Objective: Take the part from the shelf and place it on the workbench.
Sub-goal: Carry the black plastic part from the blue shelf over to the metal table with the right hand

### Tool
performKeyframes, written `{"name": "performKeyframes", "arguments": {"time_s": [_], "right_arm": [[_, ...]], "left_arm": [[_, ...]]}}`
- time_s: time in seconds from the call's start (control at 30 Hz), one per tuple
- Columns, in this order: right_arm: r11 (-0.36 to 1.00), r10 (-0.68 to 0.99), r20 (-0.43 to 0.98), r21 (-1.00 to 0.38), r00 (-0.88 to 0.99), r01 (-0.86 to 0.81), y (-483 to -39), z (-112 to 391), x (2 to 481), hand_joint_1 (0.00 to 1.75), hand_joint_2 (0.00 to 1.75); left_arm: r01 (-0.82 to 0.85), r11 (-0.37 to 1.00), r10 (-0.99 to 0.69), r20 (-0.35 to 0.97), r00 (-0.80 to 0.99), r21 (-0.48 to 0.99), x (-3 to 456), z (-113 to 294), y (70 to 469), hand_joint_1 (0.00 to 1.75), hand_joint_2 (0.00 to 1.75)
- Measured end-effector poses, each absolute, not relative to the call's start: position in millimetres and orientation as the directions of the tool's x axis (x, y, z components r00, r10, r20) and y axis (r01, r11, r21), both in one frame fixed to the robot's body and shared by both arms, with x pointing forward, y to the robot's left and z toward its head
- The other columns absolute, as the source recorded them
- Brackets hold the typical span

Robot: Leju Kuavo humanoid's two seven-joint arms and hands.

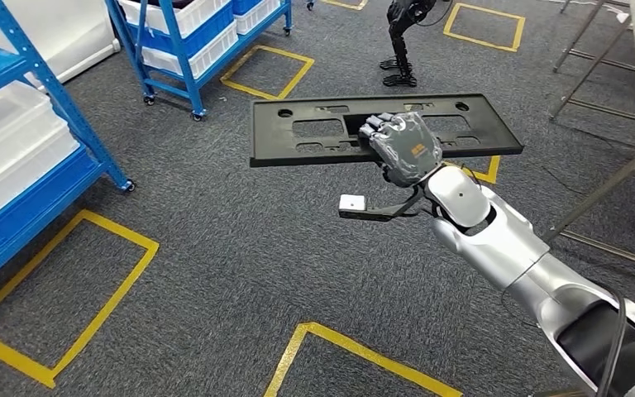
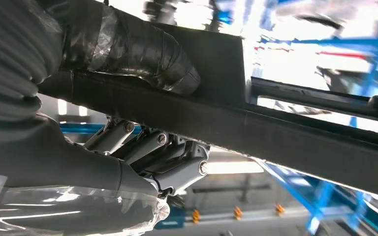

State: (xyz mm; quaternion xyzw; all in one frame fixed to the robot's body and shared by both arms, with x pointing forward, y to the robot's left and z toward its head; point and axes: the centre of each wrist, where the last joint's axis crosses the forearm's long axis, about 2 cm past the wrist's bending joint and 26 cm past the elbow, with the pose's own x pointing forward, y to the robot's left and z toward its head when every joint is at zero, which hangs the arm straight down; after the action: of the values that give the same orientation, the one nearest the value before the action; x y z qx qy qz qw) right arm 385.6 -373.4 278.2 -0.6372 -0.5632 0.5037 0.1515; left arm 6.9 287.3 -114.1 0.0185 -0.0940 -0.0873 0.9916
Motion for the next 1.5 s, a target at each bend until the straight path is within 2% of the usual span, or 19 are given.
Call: {"name": "performKeyframes", "arguments": {"time_s": [0.3,0.7,1.5], "right_arm": [[-0.424,0.852,-0.521,-0.744,-0.050,0.516,-434,277,359,1.75,1.75],[-0.479,0.855,-0.516,-0.755,0.046,0.448,-489,284,331,1.75,1.75],[-0.490,0.866,-0.487,-0.776,0.116,0.396,-521,301,316,1.75,1.75]], "left_arm": [[0.198,0.979,-0.204,0.179,0.962,0.049,3,-114,276,0.00,1.75],[0.229,0.972,-0.234,0.179,0.956,0.045,4,-113,265,0.00,1.75],[0.257,0.965,-0.263,0.184,0.947,0.054,7,-113,262,0.00,1.75]]}}
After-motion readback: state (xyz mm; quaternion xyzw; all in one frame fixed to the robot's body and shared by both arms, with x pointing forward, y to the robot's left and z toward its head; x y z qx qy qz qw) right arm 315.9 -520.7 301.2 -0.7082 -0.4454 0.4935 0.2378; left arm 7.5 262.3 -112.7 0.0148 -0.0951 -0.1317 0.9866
